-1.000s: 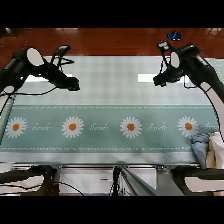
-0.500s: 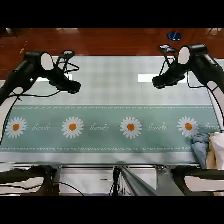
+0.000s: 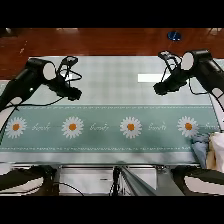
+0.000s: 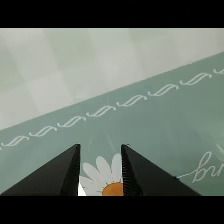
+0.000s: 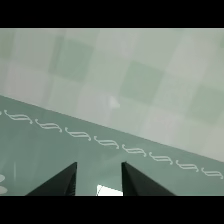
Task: Fold the shirts.
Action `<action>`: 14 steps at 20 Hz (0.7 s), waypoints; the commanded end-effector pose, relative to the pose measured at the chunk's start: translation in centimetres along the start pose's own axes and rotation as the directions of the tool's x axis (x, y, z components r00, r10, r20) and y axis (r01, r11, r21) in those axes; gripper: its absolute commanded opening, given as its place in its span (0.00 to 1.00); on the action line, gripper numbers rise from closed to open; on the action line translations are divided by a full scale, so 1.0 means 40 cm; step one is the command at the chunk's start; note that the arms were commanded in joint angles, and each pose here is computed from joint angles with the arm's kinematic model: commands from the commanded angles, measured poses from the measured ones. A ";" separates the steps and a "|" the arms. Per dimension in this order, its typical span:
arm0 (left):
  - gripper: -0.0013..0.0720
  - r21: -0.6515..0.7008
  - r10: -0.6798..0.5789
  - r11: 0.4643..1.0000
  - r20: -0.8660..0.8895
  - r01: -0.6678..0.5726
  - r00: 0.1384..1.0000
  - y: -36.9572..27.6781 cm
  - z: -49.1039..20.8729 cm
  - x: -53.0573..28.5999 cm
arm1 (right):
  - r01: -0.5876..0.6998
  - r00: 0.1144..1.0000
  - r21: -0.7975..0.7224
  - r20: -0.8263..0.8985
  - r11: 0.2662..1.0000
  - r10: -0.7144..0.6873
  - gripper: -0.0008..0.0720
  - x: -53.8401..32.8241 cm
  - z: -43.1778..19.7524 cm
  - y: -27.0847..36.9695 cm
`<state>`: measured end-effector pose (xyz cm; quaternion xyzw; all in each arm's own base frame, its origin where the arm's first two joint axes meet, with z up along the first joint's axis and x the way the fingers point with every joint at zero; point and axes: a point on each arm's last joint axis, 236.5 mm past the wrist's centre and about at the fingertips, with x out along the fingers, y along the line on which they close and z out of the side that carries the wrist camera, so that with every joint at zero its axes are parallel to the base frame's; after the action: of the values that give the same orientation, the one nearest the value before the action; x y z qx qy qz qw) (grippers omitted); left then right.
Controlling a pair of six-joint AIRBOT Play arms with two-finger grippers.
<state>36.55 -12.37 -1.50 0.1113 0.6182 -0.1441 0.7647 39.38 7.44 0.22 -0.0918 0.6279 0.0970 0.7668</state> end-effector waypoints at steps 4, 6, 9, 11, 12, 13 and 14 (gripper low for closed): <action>0.47 -0.007 0.005 1.000 0.051 -0.004 0.999 0.000 -0.008 0.020 | 0.025 0.998 0.004 0.054 1.000 -0.025 0.49 -0.008 0.004 -0.013; 0.47 -0.006 0.005 1.000 0.062 -0.005 0.998 0.001 -0.001 0.019 | 0.024 0.998 0.010 0.053 1.000 -0.025 0.49 -0.008 0.003 -0.013; 0.47 -0.007 0.005 1.000 0.061 -0.005 0.998 0.000 -0.001 0.020 | 0.027 0.998 0.009 0.054 1.000 -0.027 0.49 -0.008 0.004 -0.014; 0.47 -0.007 0.005 1.000 0.060 -0.005 0.998 0.001 -0.002 0.022 | 0.027 0.998 0.009 0.054 1.000 -0.028 0.49 -0.008 0.004 -0.015; 0.47 -0.007 0.005 1.000 0.060 -0.005 0.998 0.001 -0.002 0.022 | 0.027 0.998 0.009 0.054 1.000 -0.028 0.49 -0.008 0.004 -0.015; 0.47 -0.007 0.005 1.000 0.060 -0.005 0.998 0.001 -0.002 0.022 | 0.027 0.998 0.009 0.054 1.000 -0.028 0.49 -0.008 0.004 -0.015; 0.47 -0.007 0.005 1.000 0.060 -0.005 0.998 0.001 -0.002 0.022 | 0.027 0.998 0.009 0.054 1.000 -0.028 0.49 -0.008 0.004 -0.015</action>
<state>36.60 -12.35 -2.37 0.1061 0.5965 -0.1431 0.7826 39.59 6.92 0.54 -0.0947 0.6066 0.0870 0.7845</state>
